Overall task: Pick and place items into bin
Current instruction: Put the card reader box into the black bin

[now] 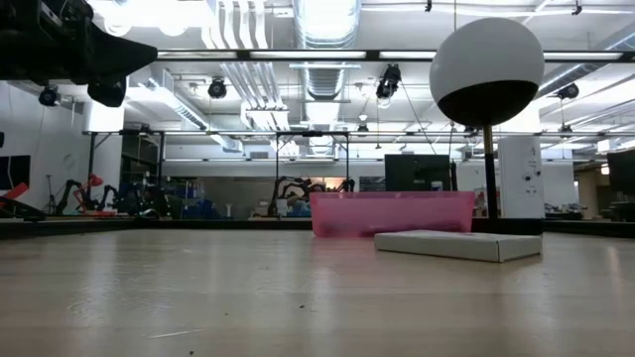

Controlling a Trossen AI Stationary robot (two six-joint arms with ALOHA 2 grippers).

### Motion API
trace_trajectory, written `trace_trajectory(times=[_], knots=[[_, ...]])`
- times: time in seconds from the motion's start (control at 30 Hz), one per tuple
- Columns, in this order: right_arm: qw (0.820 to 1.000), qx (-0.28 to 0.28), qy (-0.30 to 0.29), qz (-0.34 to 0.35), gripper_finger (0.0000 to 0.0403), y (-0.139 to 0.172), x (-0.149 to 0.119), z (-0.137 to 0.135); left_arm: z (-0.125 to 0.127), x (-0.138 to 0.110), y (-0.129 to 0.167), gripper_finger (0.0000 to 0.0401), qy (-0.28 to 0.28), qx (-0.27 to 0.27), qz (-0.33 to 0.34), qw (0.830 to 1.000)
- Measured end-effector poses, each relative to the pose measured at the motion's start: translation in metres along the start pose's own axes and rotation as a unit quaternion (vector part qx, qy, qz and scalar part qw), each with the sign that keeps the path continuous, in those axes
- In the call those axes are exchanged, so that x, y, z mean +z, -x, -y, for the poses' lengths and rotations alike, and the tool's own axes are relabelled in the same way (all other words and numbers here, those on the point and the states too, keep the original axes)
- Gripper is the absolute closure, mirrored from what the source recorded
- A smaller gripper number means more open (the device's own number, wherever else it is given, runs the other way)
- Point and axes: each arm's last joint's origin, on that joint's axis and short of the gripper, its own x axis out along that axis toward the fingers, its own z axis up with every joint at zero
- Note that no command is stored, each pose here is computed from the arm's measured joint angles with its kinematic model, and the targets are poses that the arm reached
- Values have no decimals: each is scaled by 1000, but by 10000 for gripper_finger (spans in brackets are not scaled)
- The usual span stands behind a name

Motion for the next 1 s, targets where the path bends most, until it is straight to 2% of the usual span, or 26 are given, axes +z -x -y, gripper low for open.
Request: trace_trajectory(times=[0.23,0.47,0.63,0.73,0.87,1.0], knots=[[1000,0,0,-16,300,-2,-2,0,0,0,0,401,0,0,0,1000],[999,12,-1,-35,274,2,-1,-1,0,0,0,401,0,0,0,1000],[997,33,-2,-74,269,6,-1,-3,0,0,0,401,0,0,0,1000],[996,40,-5,-74,273,9,1,-4,0,0,0,401,0,0,0,1000],[997,50,-12,-66,280,14,4,-5,0,0,0,401,6,0,0,1000],[998,53,-26,-17,282,19,11,-6,0,0,0,401,24,0,0,1000]])
